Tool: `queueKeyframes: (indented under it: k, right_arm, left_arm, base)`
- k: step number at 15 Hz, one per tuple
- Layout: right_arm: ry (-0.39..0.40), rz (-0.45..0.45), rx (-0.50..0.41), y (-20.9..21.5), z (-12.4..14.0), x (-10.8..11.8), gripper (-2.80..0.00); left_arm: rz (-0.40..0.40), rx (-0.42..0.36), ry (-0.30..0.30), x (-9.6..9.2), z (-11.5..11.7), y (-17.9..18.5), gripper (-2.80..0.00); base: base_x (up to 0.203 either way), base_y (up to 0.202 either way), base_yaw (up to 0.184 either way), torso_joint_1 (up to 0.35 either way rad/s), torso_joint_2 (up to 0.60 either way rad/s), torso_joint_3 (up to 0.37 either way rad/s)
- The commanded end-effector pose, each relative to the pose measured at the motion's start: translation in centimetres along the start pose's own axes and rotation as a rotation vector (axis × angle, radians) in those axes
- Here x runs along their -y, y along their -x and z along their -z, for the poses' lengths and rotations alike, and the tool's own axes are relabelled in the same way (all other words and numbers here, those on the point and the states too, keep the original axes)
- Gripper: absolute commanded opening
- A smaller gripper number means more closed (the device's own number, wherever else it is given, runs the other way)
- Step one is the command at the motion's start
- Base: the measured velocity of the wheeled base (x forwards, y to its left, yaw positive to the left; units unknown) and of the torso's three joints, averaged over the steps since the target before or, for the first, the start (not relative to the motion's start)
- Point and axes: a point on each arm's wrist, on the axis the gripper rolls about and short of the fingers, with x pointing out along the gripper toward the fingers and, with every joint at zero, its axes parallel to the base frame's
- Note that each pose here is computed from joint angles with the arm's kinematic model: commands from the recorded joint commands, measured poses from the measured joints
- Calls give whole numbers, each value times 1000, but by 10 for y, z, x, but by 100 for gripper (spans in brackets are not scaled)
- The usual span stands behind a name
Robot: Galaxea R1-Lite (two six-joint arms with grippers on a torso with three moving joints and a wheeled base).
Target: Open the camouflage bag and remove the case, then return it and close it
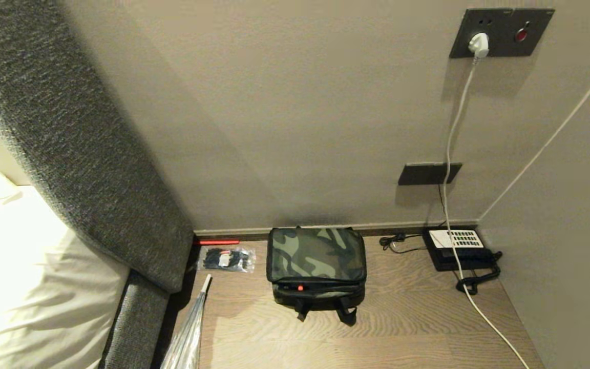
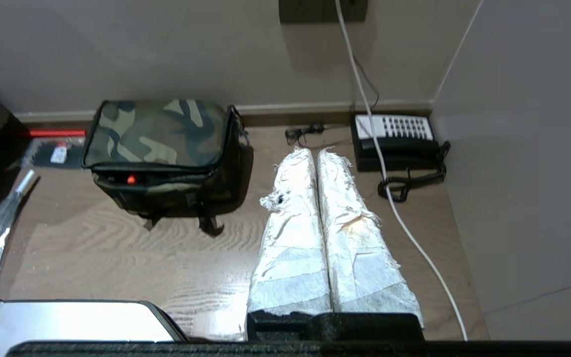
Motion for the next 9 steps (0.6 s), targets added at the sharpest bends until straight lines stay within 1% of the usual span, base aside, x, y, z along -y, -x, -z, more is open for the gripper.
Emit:
queueKeyframes:
  k: [1, 9]
  right_arm:
    - [0, -1, 0, 0, 0, 0, -280]
    - [0, -1, 2, 0, 0, 0, -280]
  left_arm:
    - [-1, -2, 1, 0, 1, 0, -280]
    - [-1, -2, 1, 0, 1, 0, -280]
  base:
    - [0, 0, 0, 7, 7, 207]
    - [0, 0, 0, 1, 4, 199]
